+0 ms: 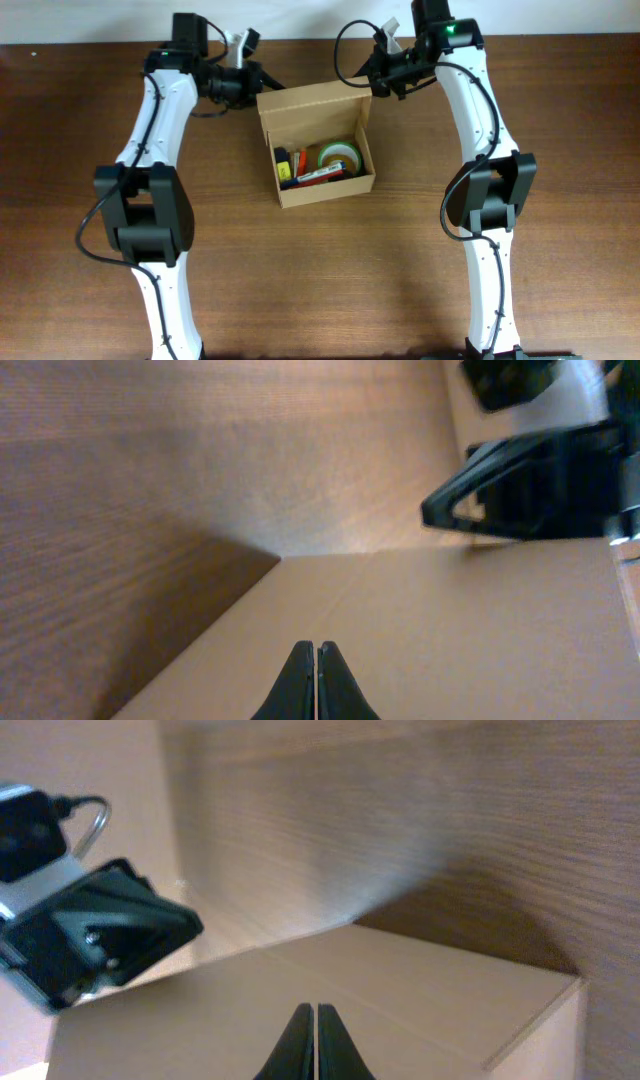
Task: Pack container
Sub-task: 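Fold the lid forward over the box with both grippers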
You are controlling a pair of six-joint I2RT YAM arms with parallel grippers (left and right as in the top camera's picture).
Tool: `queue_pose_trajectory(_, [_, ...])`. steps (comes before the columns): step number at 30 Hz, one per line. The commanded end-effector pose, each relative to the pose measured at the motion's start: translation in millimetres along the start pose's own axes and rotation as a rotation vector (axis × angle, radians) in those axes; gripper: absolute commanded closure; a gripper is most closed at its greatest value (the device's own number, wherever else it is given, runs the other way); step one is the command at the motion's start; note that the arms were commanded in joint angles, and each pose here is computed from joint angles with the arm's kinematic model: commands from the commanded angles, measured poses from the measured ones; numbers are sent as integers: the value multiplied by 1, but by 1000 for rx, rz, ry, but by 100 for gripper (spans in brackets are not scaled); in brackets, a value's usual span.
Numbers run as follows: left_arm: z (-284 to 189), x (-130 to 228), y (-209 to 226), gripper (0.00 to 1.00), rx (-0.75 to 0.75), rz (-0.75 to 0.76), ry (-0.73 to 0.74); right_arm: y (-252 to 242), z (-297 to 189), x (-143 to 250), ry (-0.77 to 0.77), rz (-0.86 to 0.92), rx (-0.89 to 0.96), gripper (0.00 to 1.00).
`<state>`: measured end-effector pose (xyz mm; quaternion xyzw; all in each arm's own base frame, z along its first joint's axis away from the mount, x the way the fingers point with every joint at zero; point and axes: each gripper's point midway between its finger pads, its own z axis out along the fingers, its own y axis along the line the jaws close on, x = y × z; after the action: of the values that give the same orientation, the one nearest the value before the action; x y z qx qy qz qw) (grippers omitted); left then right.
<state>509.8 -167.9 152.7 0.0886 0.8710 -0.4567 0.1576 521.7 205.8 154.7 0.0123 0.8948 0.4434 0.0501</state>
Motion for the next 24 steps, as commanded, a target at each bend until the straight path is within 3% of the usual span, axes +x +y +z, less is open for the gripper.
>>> queue_pose_trajectory(1, [-7,0,-24,98,-44,102,1,12,-8,-1,-34,-116,69,96])
queue_pose_trajectory(14, [-18,18,-61,98,-241,225,42,18,-32,23,-3,-154,201,96])
queue_pose_trajectory(24, [-28,35,-66,98,-321,214,88,7,-48,44,41,-201,359,96])
